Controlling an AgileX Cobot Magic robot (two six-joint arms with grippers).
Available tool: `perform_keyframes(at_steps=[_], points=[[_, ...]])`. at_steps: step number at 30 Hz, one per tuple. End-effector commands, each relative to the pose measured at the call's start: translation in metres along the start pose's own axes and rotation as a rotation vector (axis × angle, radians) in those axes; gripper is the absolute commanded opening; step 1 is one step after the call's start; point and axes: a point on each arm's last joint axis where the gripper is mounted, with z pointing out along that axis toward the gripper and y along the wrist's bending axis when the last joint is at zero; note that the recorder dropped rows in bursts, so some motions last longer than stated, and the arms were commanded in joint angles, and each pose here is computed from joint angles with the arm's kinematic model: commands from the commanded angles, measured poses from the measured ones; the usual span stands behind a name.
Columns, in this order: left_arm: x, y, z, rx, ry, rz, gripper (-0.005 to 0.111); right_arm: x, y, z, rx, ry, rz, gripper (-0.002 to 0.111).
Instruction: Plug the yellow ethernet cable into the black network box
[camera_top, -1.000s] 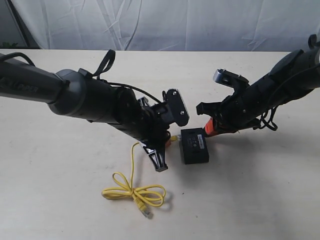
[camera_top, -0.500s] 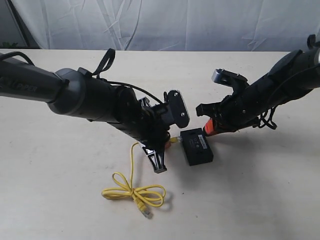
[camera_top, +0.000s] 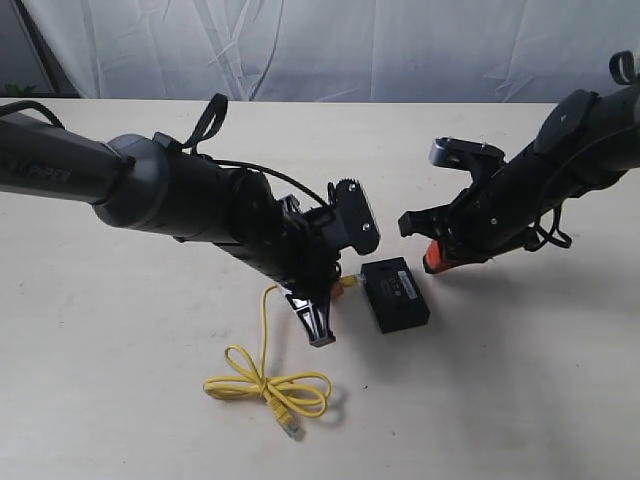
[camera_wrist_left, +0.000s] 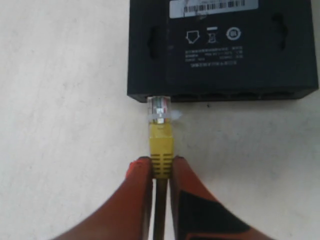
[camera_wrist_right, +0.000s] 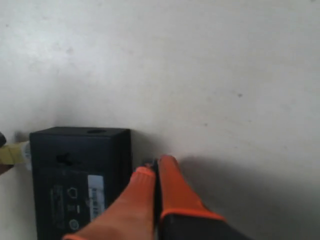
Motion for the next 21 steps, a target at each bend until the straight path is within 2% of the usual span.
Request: perform_keyframes(at_steps=[1, 13, 19, 21], points=[[-0.0043, -0.0002, -0.0037, -0.008, -0.024, -0.031, 0.0, 0.0068, 0.0098, 0.0176, -0.017, 0.051, -0.011, -0.001], [-0.0047, -0.0002, -0.0037, -0.009, -0.028, -0.005, 0.0, 0.0086, 0.017, 0.0226, -0.05, 0.058, -0.067, -0.001], [-0.0113, -0.0012, -0.0045, 0.022, -0.115, 0.02, 0.0, 0.0078, 0.016, 0.0227, -0.039, 0.05, -0.078, -0.001], [-0.0078, -0.0003, -0.0002, 0.058, -0.131, -0.017, 0.0, 0.0078, 0.016, 0.0227, -0.039, 0.05, -0.078, -0.001]])
